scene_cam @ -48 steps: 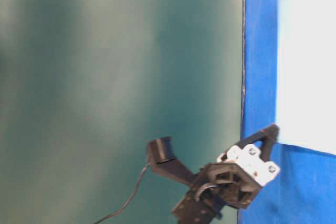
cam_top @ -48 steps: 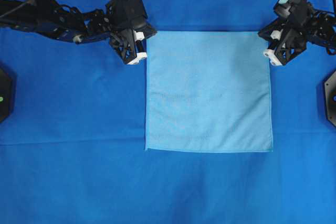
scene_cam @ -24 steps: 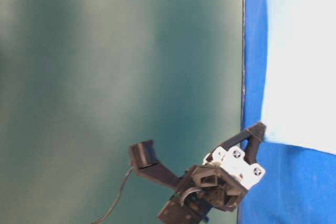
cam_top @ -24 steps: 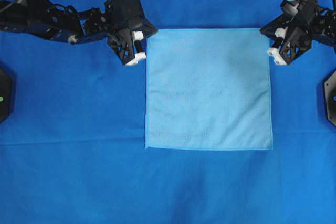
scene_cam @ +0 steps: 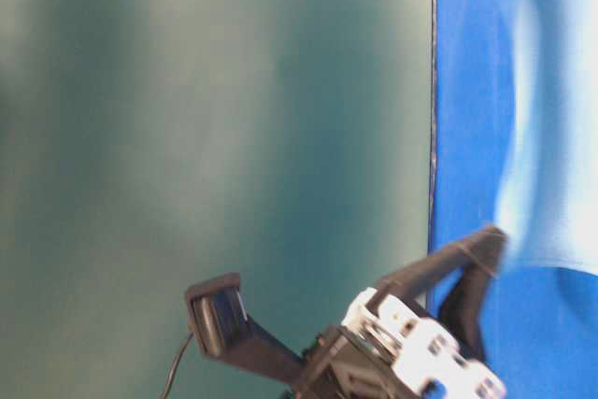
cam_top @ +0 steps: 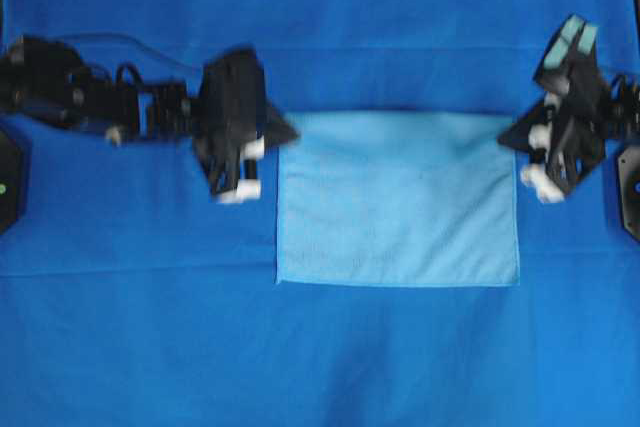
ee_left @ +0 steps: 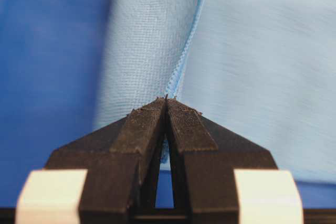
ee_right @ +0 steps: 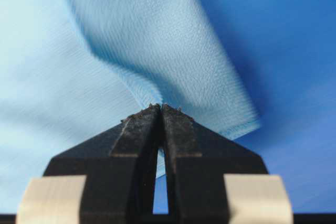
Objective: Fold the light blue towel.
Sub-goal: 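Pull both corners toward the near edge, folding the towel in half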
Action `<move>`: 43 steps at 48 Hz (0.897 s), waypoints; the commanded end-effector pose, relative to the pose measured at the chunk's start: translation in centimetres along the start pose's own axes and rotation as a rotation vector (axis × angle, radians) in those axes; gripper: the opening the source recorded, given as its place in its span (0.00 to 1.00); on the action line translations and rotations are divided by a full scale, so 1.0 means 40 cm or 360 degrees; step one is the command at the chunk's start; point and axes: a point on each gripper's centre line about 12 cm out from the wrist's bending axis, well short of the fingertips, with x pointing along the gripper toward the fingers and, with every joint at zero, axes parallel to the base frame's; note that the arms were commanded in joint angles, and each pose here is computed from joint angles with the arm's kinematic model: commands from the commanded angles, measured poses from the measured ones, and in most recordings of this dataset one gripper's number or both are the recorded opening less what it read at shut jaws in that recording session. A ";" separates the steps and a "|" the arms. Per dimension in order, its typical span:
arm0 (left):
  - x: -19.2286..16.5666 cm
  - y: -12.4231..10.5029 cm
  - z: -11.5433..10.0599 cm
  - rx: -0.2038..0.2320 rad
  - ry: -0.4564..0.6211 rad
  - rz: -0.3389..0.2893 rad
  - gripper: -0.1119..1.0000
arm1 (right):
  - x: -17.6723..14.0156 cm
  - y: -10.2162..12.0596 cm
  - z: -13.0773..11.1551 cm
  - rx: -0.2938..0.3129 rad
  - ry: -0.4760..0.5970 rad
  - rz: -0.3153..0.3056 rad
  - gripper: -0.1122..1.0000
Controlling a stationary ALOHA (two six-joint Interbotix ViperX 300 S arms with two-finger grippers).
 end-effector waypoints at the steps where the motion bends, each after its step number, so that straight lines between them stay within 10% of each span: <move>1: -0.018 -0.058 0.029 0.0040 -0.0064 -0.0079 0.11 | -0.005 0.042 -0.011 -0.0015 0.0022 0.0083 0.12; 17: -0.034 -0.232 0.014 0.0046 -0.0038 -0.0322 0.11 | -0.021 0.159 -0.082 0.0004 0.0170 0.0309 0.12; 43: -0.025 -0.290 -0.001 0.0085 -0.0015 -0.0395 0.11 | -0.016 0.251 -0.133 -0.0073 0.0312 0.0424 0.12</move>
